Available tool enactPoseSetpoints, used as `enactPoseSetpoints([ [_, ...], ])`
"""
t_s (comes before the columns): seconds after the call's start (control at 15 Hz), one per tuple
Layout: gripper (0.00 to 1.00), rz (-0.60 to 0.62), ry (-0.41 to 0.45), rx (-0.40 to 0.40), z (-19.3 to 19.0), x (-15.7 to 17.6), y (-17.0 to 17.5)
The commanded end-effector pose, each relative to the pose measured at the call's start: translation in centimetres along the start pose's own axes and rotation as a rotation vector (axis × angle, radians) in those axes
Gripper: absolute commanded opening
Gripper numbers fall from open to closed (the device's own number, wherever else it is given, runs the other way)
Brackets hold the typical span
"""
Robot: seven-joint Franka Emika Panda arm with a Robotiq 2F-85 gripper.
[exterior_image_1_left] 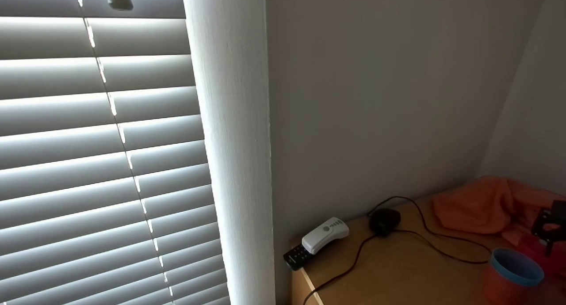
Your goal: Stack the cups together.
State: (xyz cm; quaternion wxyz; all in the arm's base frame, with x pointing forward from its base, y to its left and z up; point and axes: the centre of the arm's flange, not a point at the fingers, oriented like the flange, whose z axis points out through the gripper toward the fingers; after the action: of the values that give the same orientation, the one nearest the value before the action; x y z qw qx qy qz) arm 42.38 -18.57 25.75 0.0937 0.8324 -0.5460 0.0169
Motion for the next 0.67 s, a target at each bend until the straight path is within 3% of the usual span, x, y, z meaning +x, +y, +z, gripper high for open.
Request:
enactPoseSetpoints([
  [0.0, 1.0, 0.056, 0.041, 0.026, 1.3, 0.4, 0.6],
  [0.47, 1.0, 0.084, 0.053, 0.075, 2.7, 1.1, 0.1],
  [0.53, 0.82, 0.085, 0.054, 0.077, 2.8, 1.1, 0.1],
  [0.6, 0.74, 0.085, 0.056, 0.079, 2.9, 1.2, 0.0],
])
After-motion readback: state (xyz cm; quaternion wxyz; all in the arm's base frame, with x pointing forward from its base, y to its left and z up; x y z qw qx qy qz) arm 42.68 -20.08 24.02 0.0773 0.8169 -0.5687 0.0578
